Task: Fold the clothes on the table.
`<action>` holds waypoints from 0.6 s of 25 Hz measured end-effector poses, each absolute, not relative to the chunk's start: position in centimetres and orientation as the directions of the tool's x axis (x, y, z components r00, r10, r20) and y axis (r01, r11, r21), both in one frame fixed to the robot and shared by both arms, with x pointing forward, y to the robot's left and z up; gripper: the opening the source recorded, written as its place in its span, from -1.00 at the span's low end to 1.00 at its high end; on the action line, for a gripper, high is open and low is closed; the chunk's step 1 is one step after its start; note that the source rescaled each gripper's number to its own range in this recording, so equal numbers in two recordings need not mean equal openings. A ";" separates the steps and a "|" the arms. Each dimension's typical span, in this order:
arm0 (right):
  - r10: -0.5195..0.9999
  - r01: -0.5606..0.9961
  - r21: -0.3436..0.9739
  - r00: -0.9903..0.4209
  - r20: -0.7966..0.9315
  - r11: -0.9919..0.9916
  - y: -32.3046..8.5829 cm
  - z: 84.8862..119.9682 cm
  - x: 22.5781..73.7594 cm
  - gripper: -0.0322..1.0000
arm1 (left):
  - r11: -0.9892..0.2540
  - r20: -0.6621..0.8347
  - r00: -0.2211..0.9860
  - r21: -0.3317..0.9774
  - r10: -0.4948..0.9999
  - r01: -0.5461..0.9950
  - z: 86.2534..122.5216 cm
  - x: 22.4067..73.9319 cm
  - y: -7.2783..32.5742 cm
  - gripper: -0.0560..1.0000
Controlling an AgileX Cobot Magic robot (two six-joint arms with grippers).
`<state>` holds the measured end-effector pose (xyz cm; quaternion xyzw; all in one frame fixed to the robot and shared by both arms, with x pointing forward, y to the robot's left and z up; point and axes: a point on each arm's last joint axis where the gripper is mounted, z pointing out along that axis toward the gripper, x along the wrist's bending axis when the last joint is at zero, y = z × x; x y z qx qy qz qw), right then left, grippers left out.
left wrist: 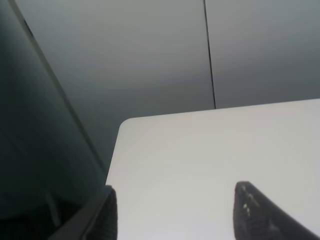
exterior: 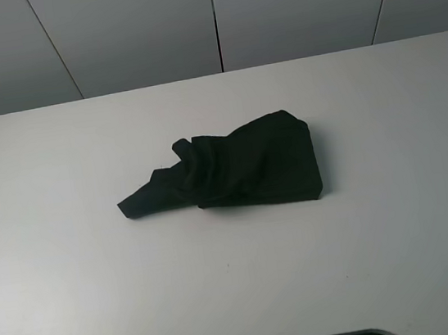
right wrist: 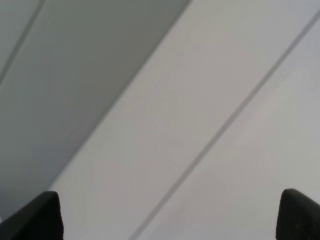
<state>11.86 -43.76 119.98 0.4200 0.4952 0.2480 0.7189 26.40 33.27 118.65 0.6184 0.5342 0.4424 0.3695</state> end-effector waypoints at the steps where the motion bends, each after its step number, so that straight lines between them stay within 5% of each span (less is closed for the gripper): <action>1: 0.738 0.091 0.843 0.441 -0.511 0.530 -43.6 119.8 10.9 0.83 | -0.154 0.150 0.039 0.935 0.988 0.319 118.7 26.0 33.4 0.36; 10: 0.631 0.205 0.873 0.620 -0.466 0.443 -37.6 119.5 7.5 0.82 | -0.071 0.049 0.077 0.944 0.996 0.323 117.5 22.6 34.5 0.34; 15: 0.768 0.130 0.914 0.505 -0.394 0.384 -33.3 119.1 8.4 0.82 | -0.016 -0.022 0.137 0.962 0.990 0.272 116.9 20.2 35.0 -0.03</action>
